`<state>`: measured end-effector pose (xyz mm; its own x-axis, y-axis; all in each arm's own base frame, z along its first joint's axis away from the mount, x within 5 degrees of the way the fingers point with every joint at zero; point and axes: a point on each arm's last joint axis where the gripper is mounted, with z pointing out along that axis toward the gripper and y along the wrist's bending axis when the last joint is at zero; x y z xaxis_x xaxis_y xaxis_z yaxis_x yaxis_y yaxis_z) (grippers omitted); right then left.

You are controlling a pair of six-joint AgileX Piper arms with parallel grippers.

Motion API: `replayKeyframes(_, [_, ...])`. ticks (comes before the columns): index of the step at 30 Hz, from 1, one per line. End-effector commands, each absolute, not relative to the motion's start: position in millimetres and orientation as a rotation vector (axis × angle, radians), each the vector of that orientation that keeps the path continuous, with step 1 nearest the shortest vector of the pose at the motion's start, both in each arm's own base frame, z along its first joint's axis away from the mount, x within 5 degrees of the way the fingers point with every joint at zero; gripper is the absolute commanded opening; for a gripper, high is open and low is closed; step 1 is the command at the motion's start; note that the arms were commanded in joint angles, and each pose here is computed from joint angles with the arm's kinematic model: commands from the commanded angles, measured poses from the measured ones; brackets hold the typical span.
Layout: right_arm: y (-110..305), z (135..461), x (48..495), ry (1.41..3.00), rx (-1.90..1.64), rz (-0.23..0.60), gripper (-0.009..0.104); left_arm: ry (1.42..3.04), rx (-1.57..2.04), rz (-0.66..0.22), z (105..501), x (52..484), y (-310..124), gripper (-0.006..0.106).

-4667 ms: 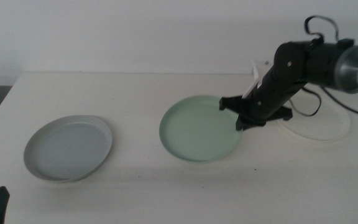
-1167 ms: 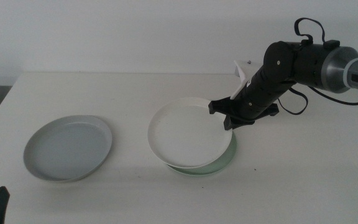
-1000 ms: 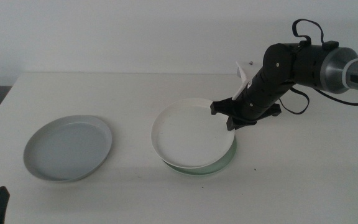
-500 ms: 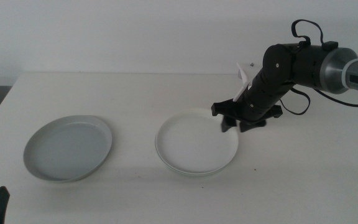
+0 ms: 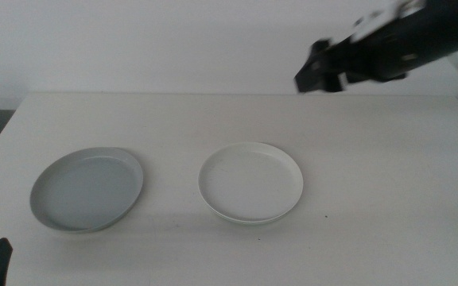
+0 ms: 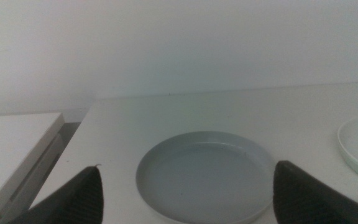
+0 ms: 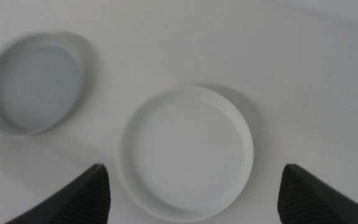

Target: Stack the three bowls on top of each other.

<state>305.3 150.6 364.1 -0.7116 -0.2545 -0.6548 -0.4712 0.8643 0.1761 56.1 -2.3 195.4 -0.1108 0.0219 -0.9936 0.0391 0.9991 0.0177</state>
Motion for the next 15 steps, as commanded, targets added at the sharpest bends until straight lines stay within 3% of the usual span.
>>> replayKeyframes(1, [137.7,389.7,268.3,2.273,-0.585,0.462,0.093,1.665,0.042,-0.014,196.7,56.0,-2.2,0.094])
replayKeyframes(5, [114.2,406.5,208.4,2.092,-0.636,0.471,0.093,1.665,0.042,-0.014,196.7,56.0,-2.2,0.094])
replayKeyframes(9, [103.4,414.3,167.4,1.959,-0.685,0.535,0.093,1.665,0.042,-0.014,196.7,56.0,-2.2,0.094])
replayKeyframes(15, [100.3,418.3,149.7,1.915,-0.726,0.574,0.093,1.665,0.042,-0.014,196.7,56.0,-2.2,0.094])
